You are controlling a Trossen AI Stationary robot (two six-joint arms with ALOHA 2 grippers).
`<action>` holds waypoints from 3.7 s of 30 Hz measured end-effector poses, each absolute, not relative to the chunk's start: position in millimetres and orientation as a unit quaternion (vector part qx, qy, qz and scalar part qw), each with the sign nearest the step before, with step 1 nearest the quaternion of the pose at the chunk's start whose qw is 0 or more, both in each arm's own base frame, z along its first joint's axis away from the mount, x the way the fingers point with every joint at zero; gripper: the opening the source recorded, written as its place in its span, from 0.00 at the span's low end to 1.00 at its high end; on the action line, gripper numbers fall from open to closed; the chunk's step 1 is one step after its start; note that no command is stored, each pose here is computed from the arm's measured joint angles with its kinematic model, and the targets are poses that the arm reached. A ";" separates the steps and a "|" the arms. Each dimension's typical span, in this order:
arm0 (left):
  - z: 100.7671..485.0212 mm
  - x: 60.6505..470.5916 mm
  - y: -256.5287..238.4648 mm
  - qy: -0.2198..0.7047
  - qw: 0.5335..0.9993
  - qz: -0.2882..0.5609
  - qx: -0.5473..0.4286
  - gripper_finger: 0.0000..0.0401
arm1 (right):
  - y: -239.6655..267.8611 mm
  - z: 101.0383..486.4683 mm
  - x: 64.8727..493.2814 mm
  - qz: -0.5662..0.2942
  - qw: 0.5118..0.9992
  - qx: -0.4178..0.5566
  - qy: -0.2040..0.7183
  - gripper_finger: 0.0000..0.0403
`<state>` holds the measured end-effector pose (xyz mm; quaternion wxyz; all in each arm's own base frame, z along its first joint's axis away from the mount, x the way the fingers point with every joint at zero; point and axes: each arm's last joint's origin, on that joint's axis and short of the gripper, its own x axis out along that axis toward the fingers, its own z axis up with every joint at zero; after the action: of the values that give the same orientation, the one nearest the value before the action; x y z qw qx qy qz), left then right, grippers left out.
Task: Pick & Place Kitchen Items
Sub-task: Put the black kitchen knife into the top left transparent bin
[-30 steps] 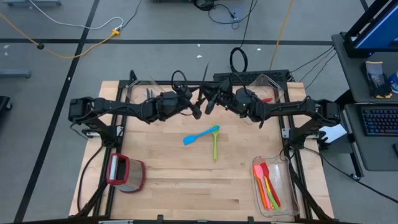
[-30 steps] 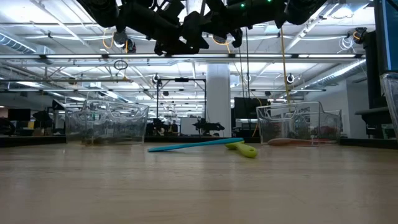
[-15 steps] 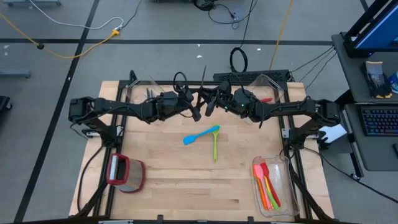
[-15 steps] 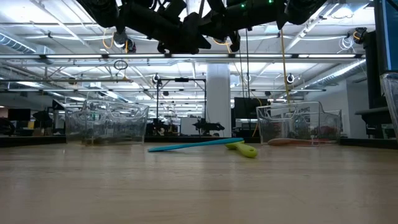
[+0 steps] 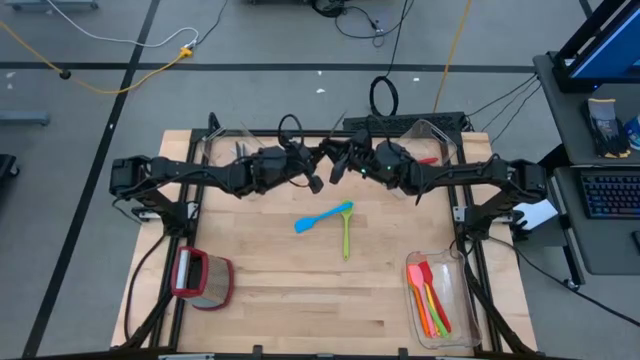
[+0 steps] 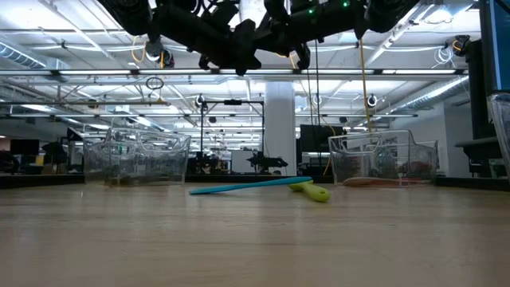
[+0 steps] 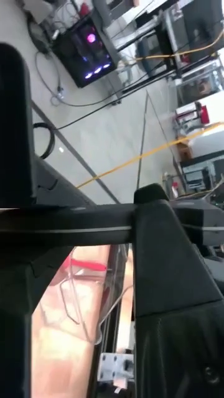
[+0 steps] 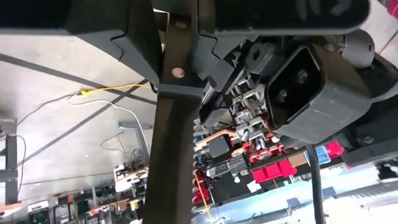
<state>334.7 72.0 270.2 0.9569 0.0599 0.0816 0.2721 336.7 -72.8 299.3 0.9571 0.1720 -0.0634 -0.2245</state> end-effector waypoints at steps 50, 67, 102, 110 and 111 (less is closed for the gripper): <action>268.2 217.9 105.2 0.226 0.723 0.497 -0.424 0.07 | -69.7 283.5 310.1 -0.232 0.952 0.137 0.148 0.41; 255.7 197.9 106.1 0.219 0.561 0.566 -0.563 0.07 | -62.2 338.4 246.0 -0.131 0.976 -0.076 0.157 0.41; 209.3 199.2 141.4 0.342 0.445 0.563 -0.607 0.07 | -44.1 294.9 151.6 -0.123 0.986 -0.042 0.106 0.41; 208.4 190.6 142.5 0.364 0.420 0.568 -0.607 0.07 | -44.2 293.2 151.7 -0.123 0.986 -0.041 0.108 0.41; 208.4 190.1 142.2 0.366 0.418 0.569 -0.606 0.07 | -44.2 293.2 151.7 -0.123 0.986 -0.041 0.108 0.41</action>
<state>190.1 142.2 208.4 0.4177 -0.6064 0.3662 0.5690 151.7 -44.2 293.2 0.9856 -0.0409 0.1085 -0.1230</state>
